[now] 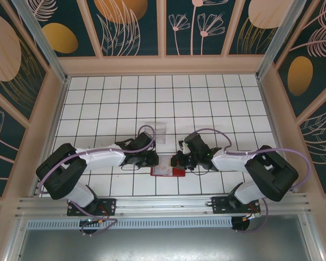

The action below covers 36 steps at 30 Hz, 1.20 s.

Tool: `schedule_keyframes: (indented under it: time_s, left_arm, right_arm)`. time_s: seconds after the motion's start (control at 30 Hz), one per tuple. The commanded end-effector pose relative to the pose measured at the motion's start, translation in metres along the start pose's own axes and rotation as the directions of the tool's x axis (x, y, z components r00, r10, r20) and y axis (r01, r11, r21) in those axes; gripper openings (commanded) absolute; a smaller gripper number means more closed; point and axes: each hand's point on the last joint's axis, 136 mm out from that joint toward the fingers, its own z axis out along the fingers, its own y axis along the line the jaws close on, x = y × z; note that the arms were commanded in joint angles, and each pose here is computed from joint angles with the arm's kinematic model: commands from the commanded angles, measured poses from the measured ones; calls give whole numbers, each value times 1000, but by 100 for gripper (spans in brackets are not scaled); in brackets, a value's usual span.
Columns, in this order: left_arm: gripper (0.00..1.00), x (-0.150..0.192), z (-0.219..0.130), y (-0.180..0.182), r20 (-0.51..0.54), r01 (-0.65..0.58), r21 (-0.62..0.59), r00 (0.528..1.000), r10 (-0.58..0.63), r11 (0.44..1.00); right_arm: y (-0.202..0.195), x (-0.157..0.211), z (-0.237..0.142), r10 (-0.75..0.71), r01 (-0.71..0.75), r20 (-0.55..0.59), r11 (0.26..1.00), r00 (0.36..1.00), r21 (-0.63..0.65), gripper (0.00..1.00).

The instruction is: Take the credit cards out of the card holder

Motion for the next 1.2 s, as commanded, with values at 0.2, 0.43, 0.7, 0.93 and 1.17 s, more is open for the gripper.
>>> schedule_keyframes:
  time_s: [0.2, 0.43, 0.7, 0.93, 1.17]
  left_arm:
    - [22, 20, 4, 35, -62, -1, -149, 998, -9, 989]
    - [22, 10, -5, 27, 0, 12, -116, 1000, -13, 993]
    - [22, 8, -9, 21, 38, 21, -63, 999, -18, 998]
    - [22, 4, -17, 20, 84, 11, -44, 996, -8, 999]
    - [22, -1, -25, 17, 138, -10, -8, 990, 11, 1000]
  right_arm:
    - [-23, 3, -20, 5, -7, 16, 994, 1000, 113, 3]
    - [-2, -13, -46, -50, 43, 72, 995, 996, 88, 4]
    - [17, -48, -75, -212, 189, 135, 968, 968, 167, 1]
    - [63, -85, -85, -530, 505, 118, 842, 840, 189, 2]
    - [91, -119, -83, -790, 770, -3, 597, 613, 225, 0]
